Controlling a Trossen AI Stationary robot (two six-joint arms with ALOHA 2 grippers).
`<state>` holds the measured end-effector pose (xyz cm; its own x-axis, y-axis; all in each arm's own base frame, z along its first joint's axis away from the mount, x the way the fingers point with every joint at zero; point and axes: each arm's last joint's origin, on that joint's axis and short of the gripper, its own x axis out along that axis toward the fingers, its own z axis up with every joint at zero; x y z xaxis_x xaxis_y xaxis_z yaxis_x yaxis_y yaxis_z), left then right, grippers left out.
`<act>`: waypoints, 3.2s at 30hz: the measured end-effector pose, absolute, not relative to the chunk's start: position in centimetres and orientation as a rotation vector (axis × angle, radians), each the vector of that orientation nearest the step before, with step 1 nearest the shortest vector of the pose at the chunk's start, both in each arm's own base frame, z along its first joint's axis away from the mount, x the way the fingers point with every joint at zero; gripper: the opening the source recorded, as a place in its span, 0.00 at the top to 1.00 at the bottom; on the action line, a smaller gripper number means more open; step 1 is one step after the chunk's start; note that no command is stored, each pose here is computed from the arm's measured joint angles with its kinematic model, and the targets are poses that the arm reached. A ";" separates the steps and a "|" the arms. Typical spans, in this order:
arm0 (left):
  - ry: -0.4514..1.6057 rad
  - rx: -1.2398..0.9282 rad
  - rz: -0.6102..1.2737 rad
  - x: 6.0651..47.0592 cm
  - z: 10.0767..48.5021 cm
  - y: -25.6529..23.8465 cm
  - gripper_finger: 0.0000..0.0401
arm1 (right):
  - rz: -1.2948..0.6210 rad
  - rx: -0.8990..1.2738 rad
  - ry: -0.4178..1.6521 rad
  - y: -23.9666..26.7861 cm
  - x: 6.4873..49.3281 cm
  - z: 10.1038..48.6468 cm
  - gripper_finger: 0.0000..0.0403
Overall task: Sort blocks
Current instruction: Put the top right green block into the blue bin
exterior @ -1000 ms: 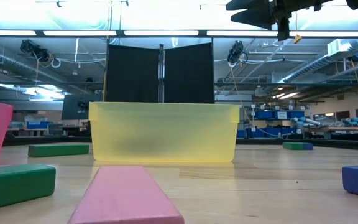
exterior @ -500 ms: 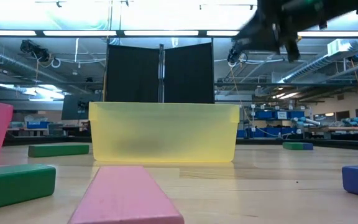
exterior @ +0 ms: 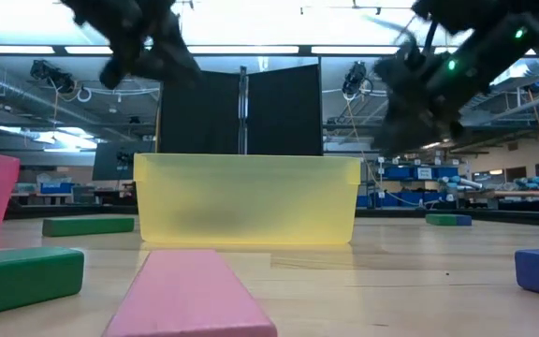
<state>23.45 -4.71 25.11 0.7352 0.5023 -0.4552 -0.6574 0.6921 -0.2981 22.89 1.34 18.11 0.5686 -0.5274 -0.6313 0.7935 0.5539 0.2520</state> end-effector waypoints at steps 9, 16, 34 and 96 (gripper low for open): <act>0.381 -0.513 0.564 23.4 22.9 -2.6 0.70 | -1.165 0.662 0.779 -1.8 19.9 17.4 0.60; 0.317 -0.494 0.543 22.8 24.2 -1.0 0.70 | -1.258 0.720 0.826 -3.6 19.2 17.2 0.49; 0.190 -0.461 0.534 19.1 27.8 0.2 0.70 | -1.294 0.767 0.957 -6.4 20.9 13.4 0.40; 0.486 -0.538 0.466 20.8 24.0 -0.4 0.70 | -0.099 0.714 1.135 12.2 10.0 22.5 0.82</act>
